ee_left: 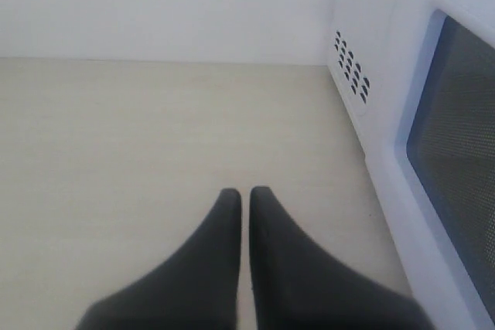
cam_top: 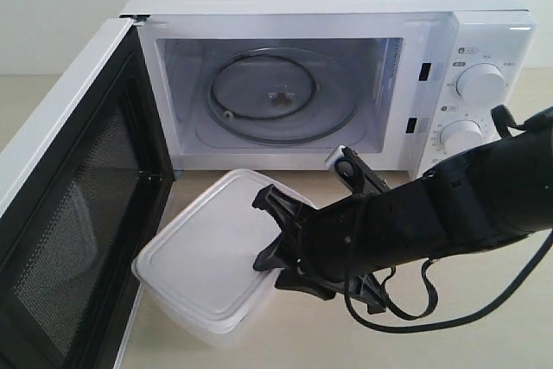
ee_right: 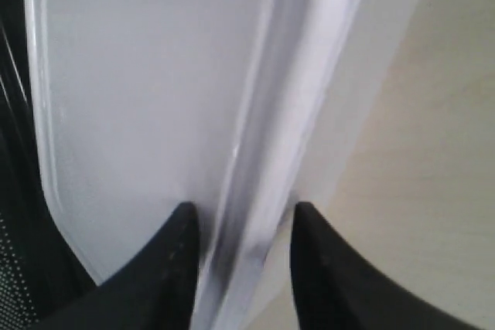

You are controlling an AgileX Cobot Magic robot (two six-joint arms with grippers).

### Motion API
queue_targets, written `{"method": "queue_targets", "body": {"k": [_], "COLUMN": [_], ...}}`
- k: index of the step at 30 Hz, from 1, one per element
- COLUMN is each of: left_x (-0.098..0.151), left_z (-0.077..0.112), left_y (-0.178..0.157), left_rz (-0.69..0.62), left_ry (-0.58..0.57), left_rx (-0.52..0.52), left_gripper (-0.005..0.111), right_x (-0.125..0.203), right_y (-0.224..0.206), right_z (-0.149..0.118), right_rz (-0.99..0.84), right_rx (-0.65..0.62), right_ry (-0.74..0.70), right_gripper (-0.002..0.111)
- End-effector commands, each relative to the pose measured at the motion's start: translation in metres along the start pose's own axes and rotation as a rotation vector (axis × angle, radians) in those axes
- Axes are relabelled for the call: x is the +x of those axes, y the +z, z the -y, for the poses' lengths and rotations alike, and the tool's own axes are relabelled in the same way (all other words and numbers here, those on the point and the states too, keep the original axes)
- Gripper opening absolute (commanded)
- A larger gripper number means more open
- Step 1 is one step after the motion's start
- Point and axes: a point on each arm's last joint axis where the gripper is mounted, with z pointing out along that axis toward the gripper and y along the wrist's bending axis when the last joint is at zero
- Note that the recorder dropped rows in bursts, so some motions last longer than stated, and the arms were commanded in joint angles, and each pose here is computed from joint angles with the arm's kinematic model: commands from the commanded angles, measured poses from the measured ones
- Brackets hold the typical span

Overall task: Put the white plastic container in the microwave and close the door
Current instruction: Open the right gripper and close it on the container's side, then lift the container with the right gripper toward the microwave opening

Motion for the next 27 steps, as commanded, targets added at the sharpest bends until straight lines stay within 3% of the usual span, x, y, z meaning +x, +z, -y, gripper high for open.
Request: {"method": "queue_targets", "body": {"k": [1,3,10,19,25,27], "left_x": [0.001,0.001,0.001,0.001,0.001,0.001], "left_z": [0.000,0.000,0.000,0.000,0.000,0.000], "left_y": [0.000,0.000,0.000,0.000,0.000,0.000], "left_rz": [-0.001,-0.001,-0.001,-0.001,-0.001,-0.001], "left_ry": [-0.009,-0.009,-0.009,-0.009,-0.009,-0.009], "left_rx": [-0.002,-0.002,-0.002,-0.002,-0.002,-0.002], "left_gripper": [0.004,0.004,0.004,0.004,0.004,0.004], "right_x": [-0.003,-0.003,-0.004,0.001,0.014,0.019], "right_y": [0.001,0.001,-0.001,-0.039,-0.065,-0.078], "right_z": [0.003,0.003,0.003,0.017,0.033,0.039], "right_rz": [0.034,0.035,0.055,0.187,0.267,0.330], "right_rx": [0.034,0.035,0.046,0.099,0.133,0.132], "right_ry": [-0.015,-0.015,-0.043,-0.085,-0.024,0.068], "right_gripper": [0.006,0.000,0.000,0.000,0.000,0.000]}}
